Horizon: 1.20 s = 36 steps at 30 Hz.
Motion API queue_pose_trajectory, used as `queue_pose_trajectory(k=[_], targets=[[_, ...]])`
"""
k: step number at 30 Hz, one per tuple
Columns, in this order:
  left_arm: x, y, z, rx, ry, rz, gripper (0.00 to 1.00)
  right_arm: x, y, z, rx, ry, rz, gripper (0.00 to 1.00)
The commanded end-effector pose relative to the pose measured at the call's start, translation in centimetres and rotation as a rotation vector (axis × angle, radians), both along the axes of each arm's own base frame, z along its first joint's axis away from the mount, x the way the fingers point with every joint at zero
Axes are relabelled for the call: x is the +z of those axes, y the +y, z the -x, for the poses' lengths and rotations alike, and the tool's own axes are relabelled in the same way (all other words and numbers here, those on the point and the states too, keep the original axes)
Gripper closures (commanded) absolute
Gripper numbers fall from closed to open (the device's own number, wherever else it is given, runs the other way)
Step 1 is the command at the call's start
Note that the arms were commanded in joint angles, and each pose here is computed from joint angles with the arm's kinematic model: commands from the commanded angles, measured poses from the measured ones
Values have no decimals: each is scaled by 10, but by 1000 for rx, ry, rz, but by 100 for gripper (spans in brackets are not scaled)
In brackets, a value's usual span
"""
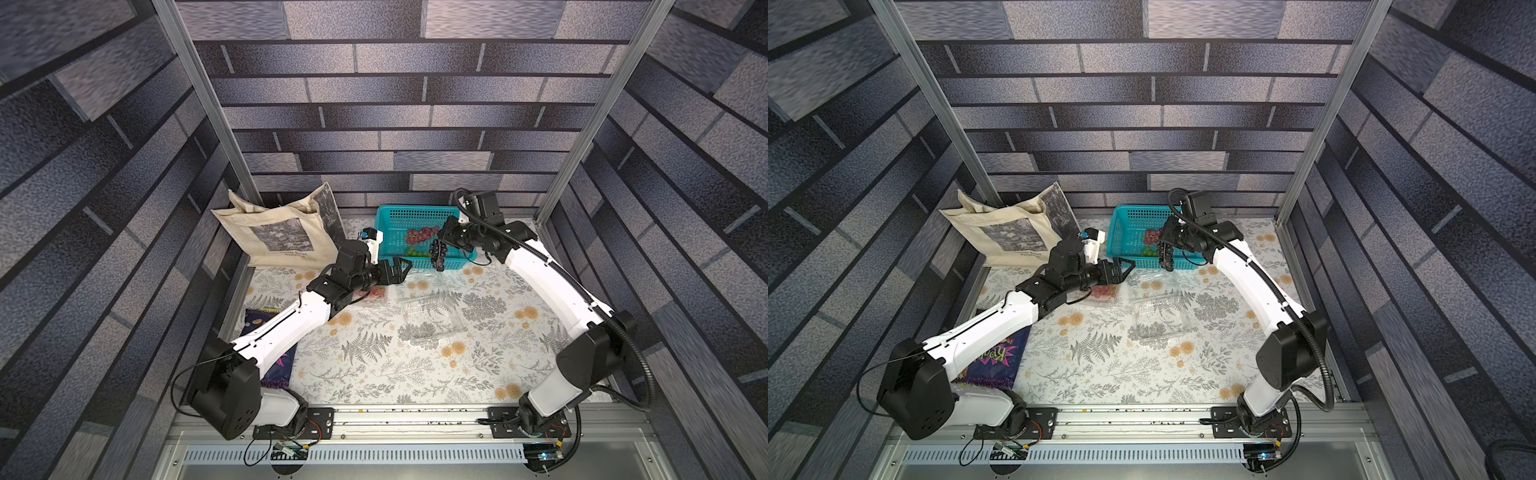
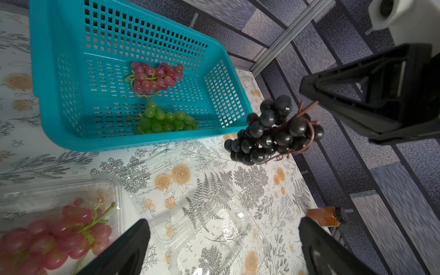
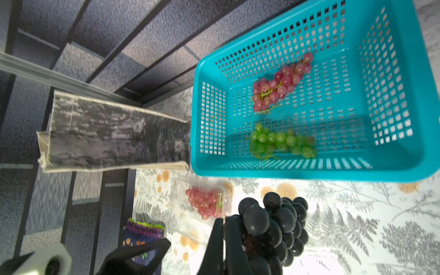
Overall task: Pack grapes into containers
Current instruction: Place the grape into the packing box.
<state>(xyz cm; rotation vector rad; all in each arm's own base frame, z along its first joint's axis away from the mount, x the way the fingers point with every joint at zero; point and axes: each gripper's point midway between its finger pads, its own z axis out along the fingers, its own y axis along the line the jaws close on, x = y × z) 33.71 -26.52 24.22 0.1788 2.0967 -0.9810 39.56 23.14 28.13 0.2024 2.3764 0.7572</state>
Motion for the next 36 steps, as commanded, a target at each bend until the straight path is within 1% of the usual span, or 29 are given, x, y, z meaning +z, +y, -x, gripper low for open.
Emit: queue_pose_trajectory(k=[1, 5, 11, 15, 21, 24, 27, 29, 32, 36], targets=[[6, 15, 8, 71, -28, 14, 0, 0, -5, 24, -9, 4, 9, 100], [-5, 36, 18, 134, -15, -34, 0, -11, 5, 52, 34, 28, 10, 100], [-14, 51, 28, 189, -13, -33, 0, -22, 15, 83, 89, 49, -2, 100], [-13, 49, 28, 175, -31, -38, 0, -40, 19, 98, 101, 70, -1, 100], [-16, 36, 32, 103, -47, -20, 0, -74, 32, 114, 124, 94, 10, 100], [-26, 38, 31, 119, -26, -9, 0, -87, 44, 121, 150, 120, 14, 100], [-28, 36, 37, 111, -9, 3, 0, -93, 50, 128, 159, 111, 19, 100], [-31, 34, 40, 116, -5, 11, 0, -114, 45, 133, 141, 146, 34, 100], [-36, 25, 50, 81, -15, 18, 0, -135, 37, 135, 110, 165, 65, 100], [-36, 11, 68, 24, -67, -21, 0, -155, 27, 132, 91, 167, 137, 100]])
